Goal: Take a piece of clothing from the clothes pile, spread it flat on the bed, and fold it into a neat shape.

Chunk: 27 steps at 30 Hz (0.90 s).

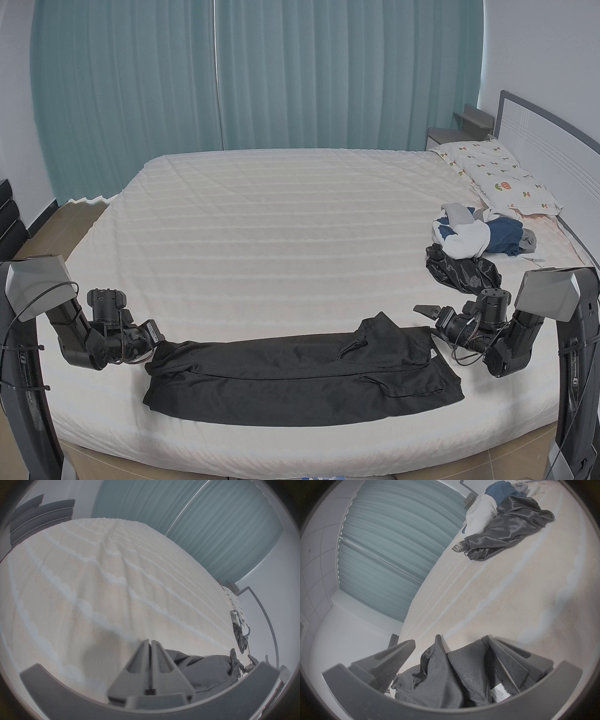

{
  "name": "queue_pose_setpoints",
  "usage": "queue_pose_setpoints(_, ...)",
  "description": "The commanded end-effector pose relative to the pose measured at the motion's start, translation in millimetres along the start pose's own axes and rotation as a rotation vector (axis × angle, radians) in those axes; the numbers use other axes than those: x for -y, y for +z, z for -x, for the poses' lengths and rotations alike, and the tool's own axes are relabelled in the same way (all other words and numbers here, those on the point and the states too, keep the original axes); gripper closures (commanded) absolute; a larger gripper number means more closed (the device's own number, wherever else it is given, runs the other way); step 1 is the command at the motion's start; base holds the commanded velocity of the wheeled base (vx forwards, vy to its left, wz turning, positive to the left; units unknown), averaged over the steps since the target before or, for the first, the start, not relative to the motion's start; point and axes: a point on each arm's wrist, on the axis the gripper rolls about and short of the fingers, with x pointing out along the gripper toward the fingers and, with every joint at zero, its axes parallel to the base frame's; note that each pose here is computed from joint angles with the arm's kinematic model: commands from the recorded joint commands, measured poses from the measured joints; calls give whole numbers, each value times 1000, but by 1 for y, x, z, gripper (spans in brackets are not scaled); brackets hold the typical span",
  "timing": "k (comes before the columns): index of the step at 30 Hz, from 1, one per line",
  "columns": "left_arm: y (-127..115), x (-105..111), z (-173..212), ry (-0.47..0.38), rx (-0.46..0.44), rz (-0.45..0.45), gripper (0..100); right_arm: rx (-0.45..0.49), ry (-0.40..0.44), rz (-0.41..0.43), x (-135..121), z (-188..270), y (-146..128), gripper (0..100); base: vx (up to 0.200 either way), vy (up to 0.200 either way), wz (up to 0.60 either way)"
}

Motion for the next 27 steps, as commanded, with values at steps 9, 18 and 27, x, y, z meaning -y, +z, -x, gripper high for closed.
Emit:
queue_pose_setpoints(9,11,-13,3,63,64,69,100,3,0,2,1,-1,0,0,0,0,0)
queue_pose_setpoints(18,13,-15,-3,43,109,93,100,15,14,11,0,-1,1,0,0,0,0)
queue_pose_setpoints(27,12,-17,-7,40,112,148,100,3,9,15,-1,-1,-3,0,0,0,0)
